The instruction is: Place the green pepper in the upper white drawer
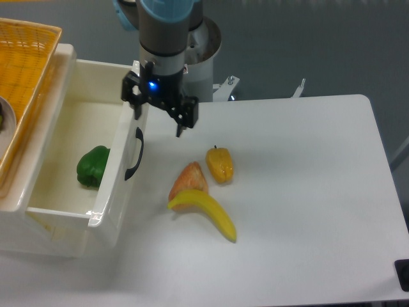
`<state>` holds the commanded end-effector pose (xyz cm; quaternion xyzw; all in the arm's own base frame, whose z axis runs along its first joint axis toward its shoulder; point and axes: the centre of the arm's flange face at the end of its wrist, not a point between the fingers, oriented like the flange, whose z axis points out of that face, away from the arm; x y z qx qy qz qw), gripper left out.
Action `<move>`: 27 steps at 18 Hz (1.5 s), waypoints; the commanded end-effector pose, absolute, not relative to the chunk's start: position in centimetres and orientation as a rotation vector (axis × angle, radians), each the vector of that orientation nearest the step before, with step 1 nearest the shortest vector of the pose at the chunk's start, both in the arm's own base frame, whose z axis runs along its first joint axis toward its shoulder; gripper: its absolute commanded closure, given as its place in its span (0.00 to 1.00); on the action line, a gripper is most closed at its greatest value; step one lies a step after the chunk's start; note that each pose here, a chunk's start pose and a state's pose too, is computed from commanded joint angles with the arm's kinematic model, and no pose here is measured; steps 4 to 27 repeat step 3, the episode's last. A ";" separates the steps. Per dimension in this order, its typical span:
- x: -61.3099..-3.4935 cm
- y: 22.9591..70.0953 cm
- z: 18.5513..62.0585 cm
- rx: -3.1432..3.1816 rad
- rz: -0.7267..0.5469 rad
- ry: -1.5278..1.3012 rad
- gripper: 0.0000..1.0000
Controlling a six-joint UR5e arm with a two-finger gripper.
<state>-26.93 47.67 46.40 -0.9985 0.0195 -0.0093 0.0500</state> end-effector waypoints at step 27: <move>-28.7 47.9 45.2 -3.044 -0.017 0.036 0.00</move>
